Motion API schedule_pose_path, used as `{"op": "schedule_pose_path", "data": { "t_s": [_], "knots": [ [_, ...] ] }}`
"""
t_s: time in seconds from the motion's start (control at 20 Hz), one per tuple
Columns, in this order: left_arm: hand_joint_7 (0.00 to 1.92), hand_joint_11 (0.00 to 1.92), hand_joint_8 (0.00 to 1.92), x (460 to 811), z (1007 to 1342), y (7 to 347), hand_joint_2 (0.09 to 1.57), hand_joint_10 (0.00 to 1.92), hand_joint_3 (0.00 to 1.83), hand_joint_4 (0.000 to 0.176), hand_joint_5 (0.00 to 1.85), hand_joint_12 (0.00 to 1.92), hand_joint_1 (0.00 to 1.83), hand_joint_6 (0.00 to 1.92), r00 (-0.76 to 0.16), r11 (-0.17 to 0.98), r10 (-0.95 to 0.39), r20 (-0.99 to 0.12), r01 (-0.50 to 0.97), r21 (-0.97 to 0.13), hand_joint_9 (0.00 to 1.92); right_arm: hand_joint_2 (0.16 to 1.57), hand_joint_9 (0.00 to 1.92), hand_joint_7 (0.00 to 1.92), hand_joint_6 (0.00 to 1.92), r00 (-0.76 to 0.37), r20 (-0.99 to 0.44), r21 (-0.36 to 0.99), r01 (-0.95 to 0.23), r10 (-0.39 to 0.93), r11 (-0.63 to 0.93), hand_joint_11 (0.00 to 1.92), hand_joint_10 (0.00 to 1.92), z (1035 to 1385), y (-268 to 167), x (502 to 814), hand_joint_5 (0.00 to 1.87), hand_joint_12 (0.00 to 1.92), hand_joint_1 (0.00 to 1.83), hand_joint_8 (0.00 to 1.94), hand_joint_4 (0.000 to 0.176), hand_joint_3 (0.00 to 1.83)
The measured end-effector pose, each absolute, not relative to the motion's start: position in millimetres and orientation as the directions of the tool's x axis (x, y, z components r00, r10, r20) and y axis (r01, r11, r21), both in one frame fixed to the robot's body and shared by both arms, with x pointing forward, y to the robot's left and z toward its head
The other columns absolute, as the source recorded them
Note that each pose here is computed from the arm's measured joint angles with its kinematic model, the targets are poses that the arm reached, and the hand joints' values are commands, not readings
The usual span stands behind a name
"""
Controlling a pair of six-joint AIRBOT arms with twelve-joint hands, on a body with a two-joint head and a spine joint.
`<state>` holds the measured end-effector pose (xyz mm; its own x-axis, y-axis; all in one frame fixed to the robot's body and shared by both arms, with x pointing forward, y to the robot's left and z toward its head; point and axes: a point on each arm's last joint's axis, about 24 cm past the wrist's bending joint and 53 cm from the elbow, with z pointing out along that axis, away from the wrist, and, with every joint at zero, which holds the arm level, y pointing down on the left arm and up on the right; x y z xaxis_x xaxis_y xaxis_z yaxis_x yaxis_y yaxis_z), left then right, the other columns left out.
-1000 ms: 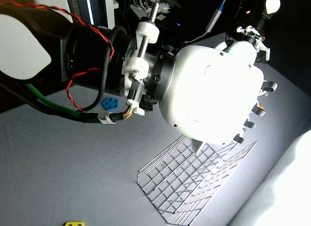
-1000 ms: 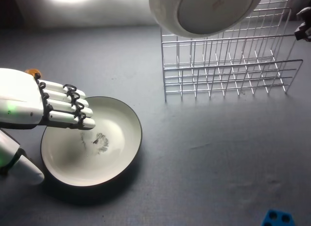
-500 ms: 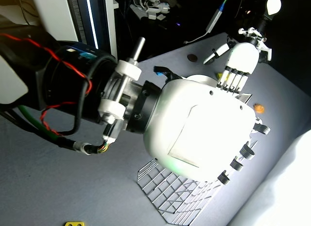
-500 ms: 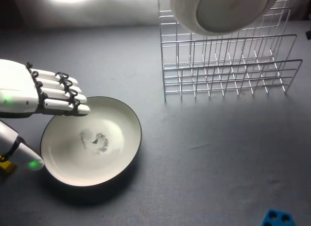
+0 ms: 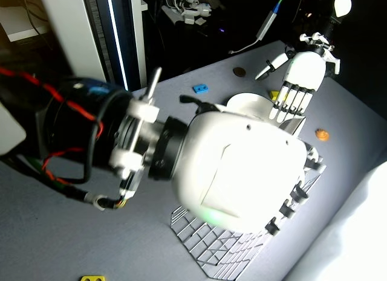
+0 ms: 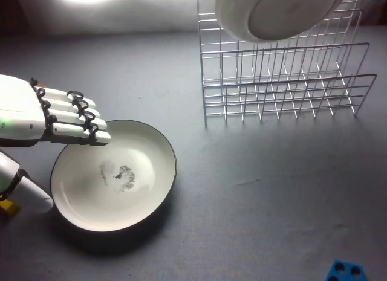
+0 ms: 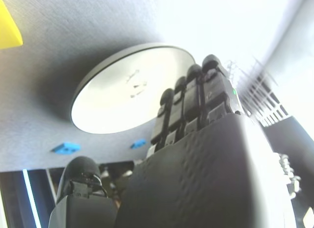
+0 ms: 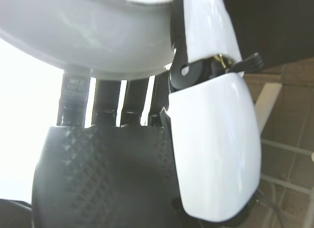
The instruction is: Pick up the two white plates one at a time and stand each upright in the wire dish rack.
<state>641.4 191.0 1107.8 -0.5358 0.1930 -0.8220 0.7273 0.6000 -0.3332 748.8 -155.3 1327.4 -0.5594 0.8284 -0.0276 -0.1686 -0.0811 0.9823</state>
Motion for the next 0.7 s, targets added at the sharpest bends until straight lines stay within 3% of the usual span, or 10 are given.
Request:
{"op": "schedule_pose_path", "data": {
  "t_s": [0.25,0.3,0.7],
  "knots": [
    [0.00,0.00,0.00,638,1101,196,1.04,0.00,0.00,0.000,0.00,0.00,0.00,0.00,-0.556,0.608,0.202,-0.806,0.717,-0.342,0.00,1.07,1.02,1.10,0.94,-0.518,0.011,0.994,-0.086,0.855,-0.065,0.86,0.98,1308,-164,764,1.01,1.01,1.39,0.75,0.000,0.00],
    [0.00,0.00,0.00,637,1099,197,1.04,0.00,0.00,0.000,0.00,0.00,0.00,0.00,-0.559,0.608,0.207,-0.803,0.717,-0.342,0.00,1.05,1.07,1.15,0.89,-0.506,0.014,0.996,-0.070,0.862,-0.057,0.90,0.90,1304,-167,767,1.04,1.00,1.39,0.67,0.000,0.00],
    [0.00,0.00,0.00,634,1091,202,1.04,0.00,0.00,0.000,0.00,0.00,0.00,0.00,-0.577,0.618,0.215,-0.788,0.705,-0.348,0.00,1.06,1.04,1.11,0.90,-0.486,0.028,0.998,-0.032,0.873,-0.049,0.86,0.96,1288,-170,779,1.00,1.02,1.39,0.77,0.000,0.00]
  ]
}}
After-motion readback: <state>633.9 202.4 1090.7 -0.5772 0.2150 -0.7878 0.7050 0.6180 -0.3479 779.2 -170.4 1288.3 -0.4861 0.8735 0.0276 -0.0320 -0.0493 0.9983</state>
